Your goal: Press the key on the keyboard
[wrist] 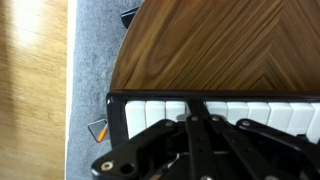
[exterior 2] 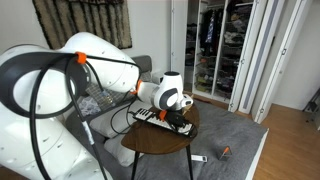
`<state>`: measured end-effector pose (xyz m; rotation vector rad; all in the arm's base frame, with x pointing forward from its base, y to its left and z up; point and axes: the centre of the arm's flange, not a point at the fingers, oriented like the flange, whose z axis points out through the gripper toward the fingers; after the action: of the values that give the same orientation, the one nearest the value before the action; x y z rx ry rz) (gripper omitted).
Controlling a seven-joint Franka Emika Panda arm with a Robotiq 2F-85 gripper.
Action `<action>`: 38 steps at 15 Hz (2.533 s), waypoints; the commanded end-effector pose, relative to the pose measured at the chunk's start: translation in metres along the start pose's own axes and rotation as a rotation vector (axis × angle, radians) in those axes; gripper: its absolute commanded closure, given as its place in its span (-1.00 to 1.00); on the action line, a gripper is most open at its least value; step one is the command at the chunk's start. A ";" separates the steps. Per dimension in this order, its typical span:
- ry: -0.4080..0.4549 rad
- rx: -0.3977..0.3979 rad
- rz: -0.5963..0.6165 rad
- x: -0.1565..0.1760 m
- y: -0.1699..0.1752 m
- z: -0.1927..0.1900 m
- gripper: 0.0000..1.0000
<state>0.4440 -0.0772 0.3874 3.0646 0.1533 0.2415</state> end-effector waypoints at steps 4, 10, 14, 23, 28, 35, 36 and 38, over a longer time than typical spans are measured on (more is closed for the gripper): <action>0.008 0.002 -0.010 0.006 0.006 0.006 1.00; 0.026 -0.010 -0.009 0.004 0.007 -0.008 1.00; 0.054 -0.020 -0.010 0.005 0.008 -0.022 1.00; 0.098 -0.032 0.004 0.007 0.008 -0.048 0.46; 0.114 -0.038 0.012 0.007 0.007 -0.060 -0.20; 0.132 -0.046 0.023 0.001 0.010 -0.071 -1.00; 0.133 -0.048 0.027 0.001 0.011 -0.073 -1.00; 0.136 -0.048 0.032 0.000 0.012 -0.076 -1.00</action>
<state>0.4426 -0.0845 0.4540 3.0197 0.1231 0.4533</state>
